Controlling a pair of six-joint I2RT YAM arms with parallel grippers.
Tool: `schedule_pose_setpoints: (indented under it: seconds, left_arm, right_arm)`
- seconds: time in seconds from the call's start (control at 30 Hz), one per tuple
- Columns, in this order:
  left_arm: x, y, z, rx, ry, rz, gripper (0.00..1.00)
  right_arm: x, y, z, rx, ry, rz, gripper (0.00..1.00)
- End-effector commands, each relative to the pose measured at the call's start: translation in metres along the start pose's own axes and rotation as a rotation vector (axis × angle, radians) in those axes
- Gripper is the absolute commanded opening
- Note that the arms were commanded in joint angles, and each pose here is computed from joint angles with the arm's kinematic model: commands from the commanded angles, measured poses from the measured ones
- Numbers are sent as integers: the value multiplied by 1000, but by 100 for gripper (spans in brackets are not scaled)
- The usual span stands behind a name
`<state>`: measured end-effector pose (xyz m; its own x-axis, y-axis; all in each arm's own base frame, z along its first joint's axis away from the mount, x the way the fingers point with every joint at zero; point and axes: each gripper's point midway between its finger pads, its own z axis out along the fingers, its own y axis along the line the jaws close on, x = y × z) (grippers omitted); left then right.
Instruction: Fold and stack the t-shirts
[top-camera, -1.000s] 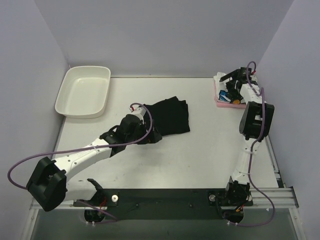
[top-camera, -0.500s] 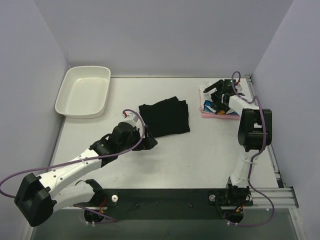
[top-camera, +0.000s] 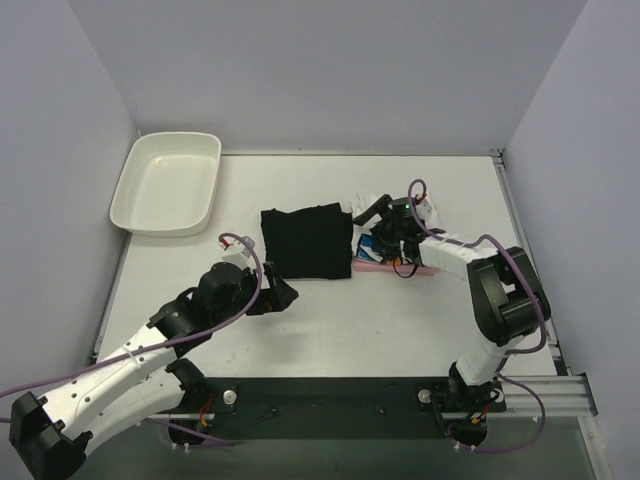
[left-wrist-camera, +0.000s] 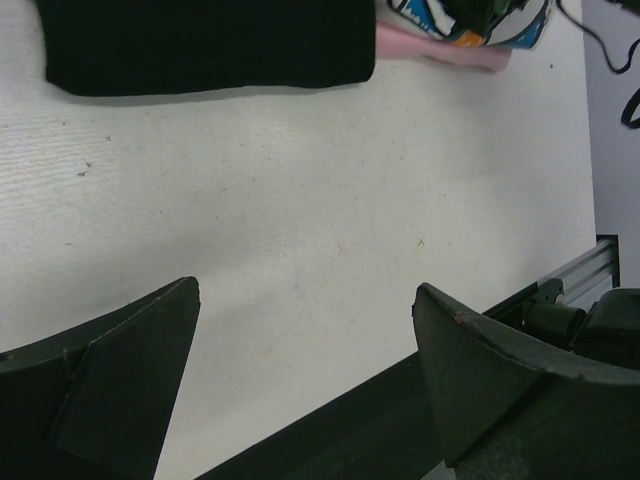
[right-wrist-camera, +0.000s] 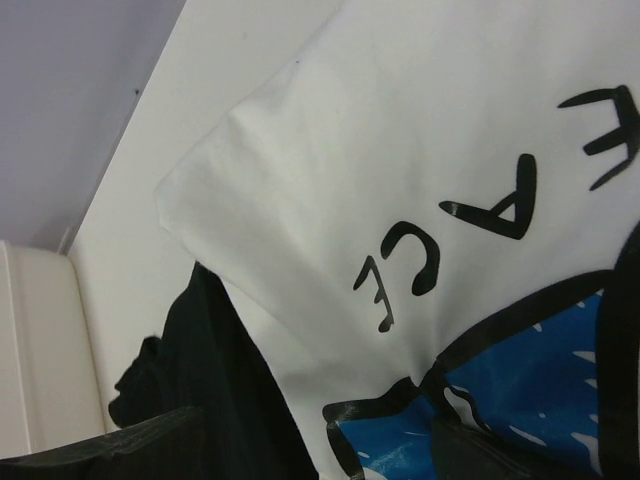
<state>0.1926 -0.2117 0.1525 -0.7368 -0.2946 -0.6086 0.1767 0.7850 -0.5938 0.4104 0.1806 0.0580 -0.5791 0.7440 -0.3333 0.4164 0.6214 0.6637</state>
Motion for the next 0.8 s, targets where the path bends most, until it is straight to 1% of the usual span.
schedule_pose_setpoints:
  seconds: [0.0, 0.03, 0.13, 0.2, 0.23, 0.33, 0.37, 0.4, 0.53, 0.6, 0.67, 0.7, 0.77]
  left_arm:
    - [-7, 0, -15, -9, -35, -19, 97]
    - [-7, -1, -20, -4, -34, -21, 97]
    - [-5, -1, -28, -3, -36, -28, 97]
    - [-5, 4, -32, -22, -44, -25, 97]
    - [-6, 5, -35, -26, -53, -25, 97]
    - [-8, 12, -37, -62, -68, -12, 98]
    - [-9, 12, -38, -68, -67, -10, 97]
    - [-13, 9, -40, -59, -73, -5, 98]
    - [-19, 1, -42, -54, -72, 4, 98]
    - [-24, -2, -44, -57, -80, 20, 98]
    - [-33, -4, -45, -75, -93, 42, 97]
    - [-36, -6, -44, -84, -90, 52, 97]
    - [-39, 1, -41, -131, -98, 74, 97]
  right_arm:
    - [86, -78, -21, 251, 164, -30, 100]
    - [95, -83, -25, 259, 165, -46, 100]
    - [111, -75, -36, 235, 165, -81, 100]
    - [115, -75, -44, 244, 157, -107, 100]
    - [110, -76, -46, 256, 118, -127, 100]
    - [102, -71, -57, 259, 80, -162, 100]
    - [92, -63, -63, 238, 40, -163, 100]
    - [88, -66, -70, 258, 31, -183, 100]
    - [63, -46, -94, 225, -56, -221, 100]
    - [44, -23, -109, 183, -123, -240, 100]
    - [35, -4, -118, 146, -144, -277, 100]
    - [30, 13, -123, 117, -145, -286, 100]
    - [29, 28, -127, 91, -134, -328, 100]
